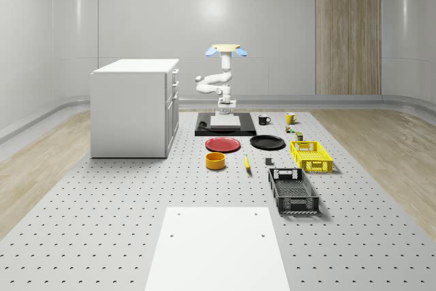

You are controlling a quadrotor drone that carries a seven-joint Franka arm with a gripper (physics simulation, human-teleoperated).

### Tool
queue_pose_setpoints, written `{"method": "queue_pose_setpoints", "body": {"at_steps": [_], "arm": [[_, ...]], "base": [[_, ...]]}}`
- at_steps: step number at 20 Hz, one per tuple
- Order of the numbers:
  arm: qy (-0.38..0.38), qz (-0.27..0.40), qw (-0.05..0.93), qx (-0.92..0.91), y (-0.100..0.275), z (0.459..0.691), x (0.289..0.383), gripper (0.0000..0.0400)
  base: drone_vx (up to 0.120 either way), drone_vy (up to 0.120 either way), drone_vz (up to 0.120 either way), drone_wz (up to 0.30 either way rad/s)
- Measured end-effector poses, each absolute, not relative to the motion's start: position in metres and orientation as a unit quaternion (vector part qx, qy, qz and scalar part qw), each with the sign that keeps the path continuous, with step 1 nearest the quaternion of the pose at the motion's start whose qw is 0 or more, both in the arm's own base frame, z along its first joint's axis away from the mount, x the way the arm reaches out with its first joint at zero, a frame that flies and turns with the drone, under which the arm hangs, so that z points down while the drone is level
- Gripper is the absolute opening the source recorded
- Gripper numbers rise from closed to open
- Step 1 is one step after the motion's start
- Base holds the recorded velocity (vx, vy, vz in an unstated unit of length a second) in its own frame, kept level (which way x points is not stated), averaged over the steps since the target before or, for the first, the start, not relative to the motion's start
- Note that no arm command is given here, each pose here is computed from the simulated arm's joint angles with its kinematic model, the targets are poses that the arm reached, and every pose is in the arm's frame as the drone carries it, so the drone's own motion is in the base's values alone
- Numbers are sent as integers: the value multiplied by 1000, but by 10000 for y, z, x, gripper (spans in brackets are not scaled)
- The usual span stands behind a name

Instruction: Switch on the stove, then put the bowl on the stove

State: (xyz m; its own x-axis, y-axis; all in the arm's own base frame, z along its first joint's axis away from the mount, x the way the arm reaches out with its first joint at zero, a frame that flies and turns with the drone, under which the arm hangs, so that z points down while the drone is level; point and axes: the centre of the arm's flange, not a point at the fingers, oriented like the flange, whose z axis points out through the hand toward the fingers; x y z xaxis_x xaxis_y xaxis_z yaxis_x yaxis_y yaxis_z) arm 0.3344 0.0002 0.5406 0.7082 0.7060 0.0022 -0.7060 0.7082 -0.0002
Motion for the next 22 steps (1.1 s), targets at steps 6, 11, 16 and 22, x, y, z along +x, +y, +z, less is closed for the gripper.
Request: {"method": "queue_pose_setpoints", "body": {"at_steps": [6, 11, 16, 22], "arm": [[-1, 382, 924, 0, -73, 5408, 3346, 400], [-1, 383, 924, 0, -187, 5408, 3347, 400], [-1, 383, 924, 0, -364, 5409, 3346, 400], [-1, 383, 924, 0, -648, 5409, 3345, 400]], "base": [[0, 0, 0, 0], [0, 0, 0, 0], [0, 0, 0, 0], [0, 0, 0, 0]]}}
